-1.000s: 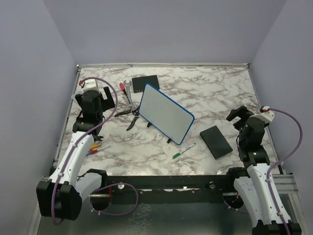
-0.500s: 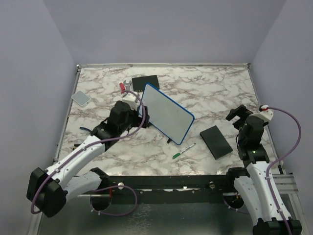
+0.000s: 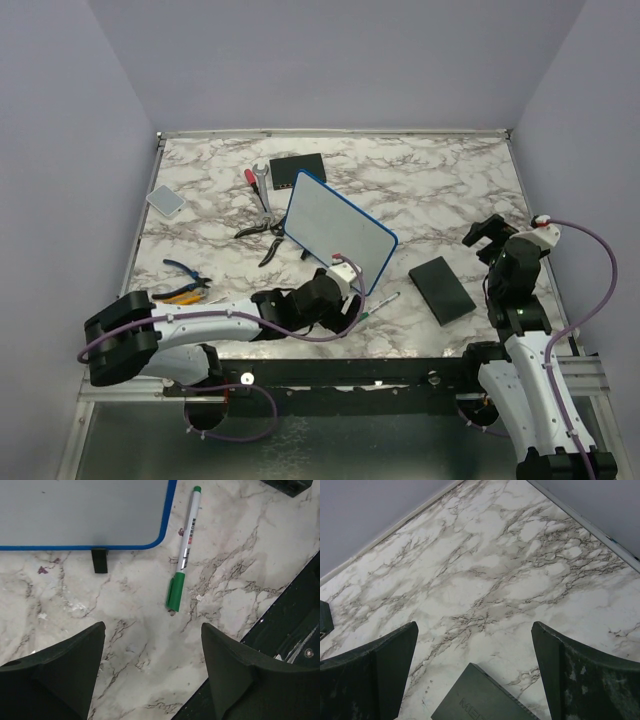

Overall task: Write a sentence on the whiteboard
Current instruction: Open the whiteboard marker at the center of the board.

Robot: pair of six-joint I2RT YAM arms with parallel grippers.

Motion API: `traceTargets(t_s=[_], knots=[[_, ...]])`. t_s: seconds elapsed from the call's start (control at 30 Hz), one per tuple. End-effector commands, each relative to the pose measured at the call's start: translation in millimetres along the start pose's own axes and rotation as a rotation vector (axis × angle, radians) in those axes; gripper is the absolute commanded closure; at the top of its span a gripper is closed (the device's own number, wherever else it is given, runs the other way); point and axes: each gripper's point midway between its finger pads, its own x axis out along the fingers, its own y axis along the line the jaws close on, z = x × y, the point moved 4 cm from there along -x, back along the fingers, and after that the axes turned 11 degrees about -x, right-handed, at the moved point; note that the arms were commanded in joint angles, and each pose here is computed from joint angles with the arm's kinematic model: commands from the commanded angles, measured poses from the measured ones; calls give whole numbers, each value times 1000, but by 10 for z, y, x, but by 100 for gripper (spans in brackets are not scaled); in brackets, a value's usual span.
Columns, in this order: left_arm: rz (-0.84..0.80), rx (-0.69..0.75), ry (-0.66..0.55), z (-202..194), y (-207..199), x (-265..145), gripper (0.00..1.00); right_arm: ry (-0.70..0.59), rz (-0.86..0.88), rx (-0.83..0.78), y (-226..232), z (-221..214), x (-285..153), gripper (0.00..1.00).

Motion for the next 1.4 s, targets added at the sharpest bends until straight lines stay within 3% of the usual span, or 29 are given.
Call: traceTargets(t_s=[0.0, 0.37, 0.7, 0.93, 1.0, 1.1, 1.13, 1.37], knots=[[-38, 35, -17, -25, -247, 226, 24, -22, 4, 6, 8, 61, -7, 1], [-36, 128, 56, -214, -310, 577, 36, -28, 4, 12, 1, 65, -25, 1], [-16, 188, 93, -313, -273, 703, 58, -17, 9, 8, 13, 48, -16, 1], [5, 283, 149, -466, -271, 742, 68, -16, 10, 11, 14, 43, -15, 1], [4, 296, 160, -506, -280, 740, 74, -15, 12, 9, 16, 44, -15, 1], [14, 307, 163, -533, -267, 725, 97, -12, 16, 8, 21, 40, -18, 1], [20, 310, 158, -525, -270, 709, 100, -11, 23, 7, 31, 48, -24, 1], [-62, 335, 63, -122, -501, 383, 100, -5, 209, -3, 280, 293, -222, 1]])
